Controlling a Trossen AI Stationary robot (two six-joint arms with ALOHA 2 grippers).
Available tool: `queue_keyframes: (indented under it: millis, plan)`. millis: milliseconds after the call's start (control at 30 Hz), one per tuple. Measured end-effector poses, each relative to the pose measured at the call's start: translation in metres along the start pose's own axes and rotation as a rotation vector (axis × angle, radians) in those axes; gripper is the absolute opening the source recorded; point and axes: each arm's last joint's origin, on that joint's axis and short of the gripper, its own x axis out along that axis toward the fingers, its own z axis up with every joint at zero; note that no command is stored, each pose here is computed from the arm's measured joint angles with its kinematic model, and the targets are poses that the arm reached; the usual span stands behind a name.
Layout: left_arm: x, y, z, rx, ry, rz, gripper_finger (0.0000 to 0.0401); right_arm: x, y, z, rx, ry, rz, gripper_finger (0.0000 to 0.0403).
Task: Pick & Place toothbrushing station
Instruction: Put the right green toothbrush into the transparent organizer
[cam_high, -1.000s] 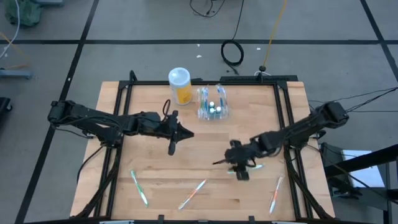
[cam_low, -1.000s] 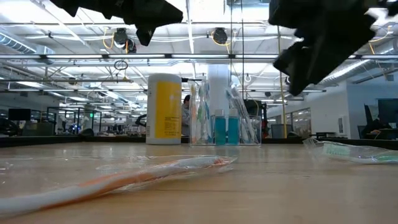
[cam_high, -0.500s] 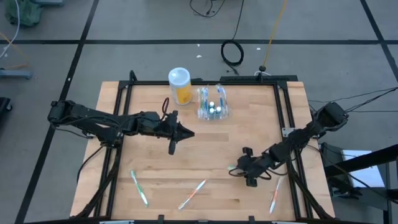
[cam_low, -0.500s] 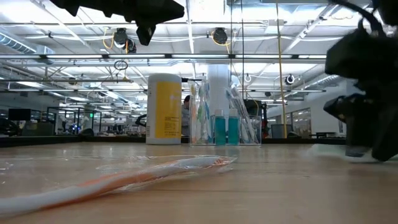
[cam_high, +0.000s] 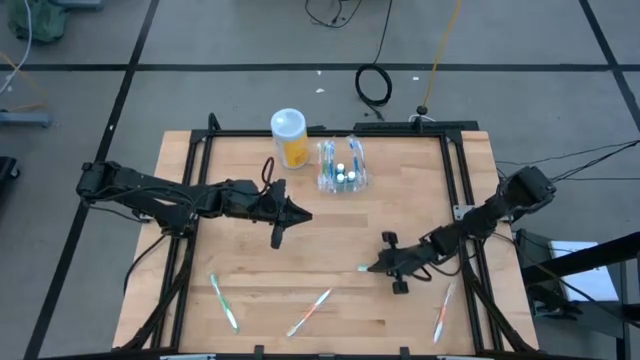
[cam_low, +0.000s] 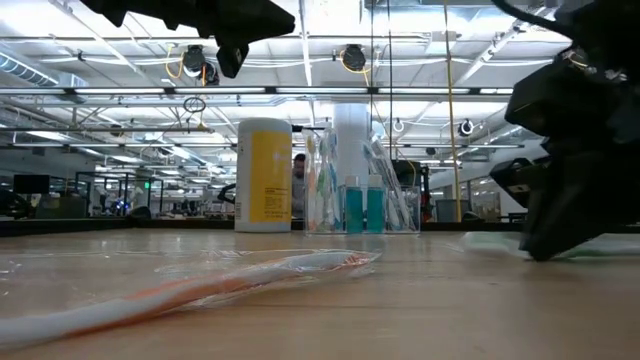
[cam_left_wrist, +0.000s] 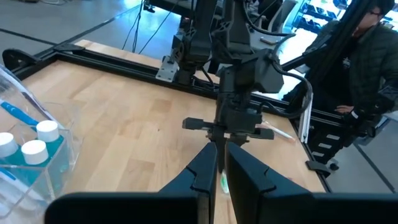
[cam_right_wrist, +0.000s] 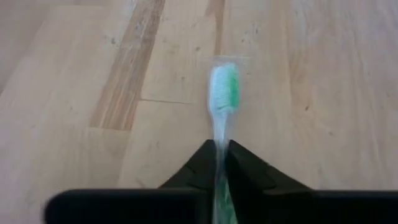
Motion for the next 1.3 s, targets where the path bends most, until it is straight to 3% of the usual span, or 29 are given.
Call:
queue_keyframes:
  millis: [133,233,433,533,633,733,900,1100,1300]
  plan:
    - [0.000,0.000,0.000,0.000,-0.002,-0.001,0.0033,-0.005,-0.009,0.015,-0.008,-0.092,0.047,0.0014]
    - [0.000,0.000,0.000,0.000,-0.001,-0.001,0.0033,-0.018,-0.020,0.035,-0.012,-0.248,-0.008,0.0017]
    - [0.000,0.000,0.000,0.001,-0.003,-0.001,0.0033,-0.061,-0.060,0.078,0.065,-0.639,-0.425,0.0006]
    - [0.000,0.000,0.001,-0.002,-0.007,-0.002,0.0033,-0.079,-0.082,0.089,0.046,-0.726,-0.623,0.0007]
    - [0.000,0.000,0.001,-0.001,-0.007,-0.002,0.0033,-0.093,-0.104,0.098,0.076,-0.842,-0.735,0.0005]
    - [0.000,0.000,0.001,-0.002,-0.009,-0.002,0.0033,-0.100,-0.127,0.102,0.110,-0.965,-0.734,0.0002]
    - [0.000,0.000,0.002,-0.002,-0.018,0.002,0.0033,-0.089,-0.159,0.096,0.092,-0.959,-0.633,0.0001]
    - [0.000,0.000,0.002,-0.002,-0.018,0.003,0.0033,-0.074,-0.189,0.084,0.161,-0.947,-0.746,0.0001]
    - [0.000,0.000,0.002,-0.002,-0.018,0.003,0.0033,-0.058,-0.205,0.070,0.224,-0.885,-0.765,0.0001]
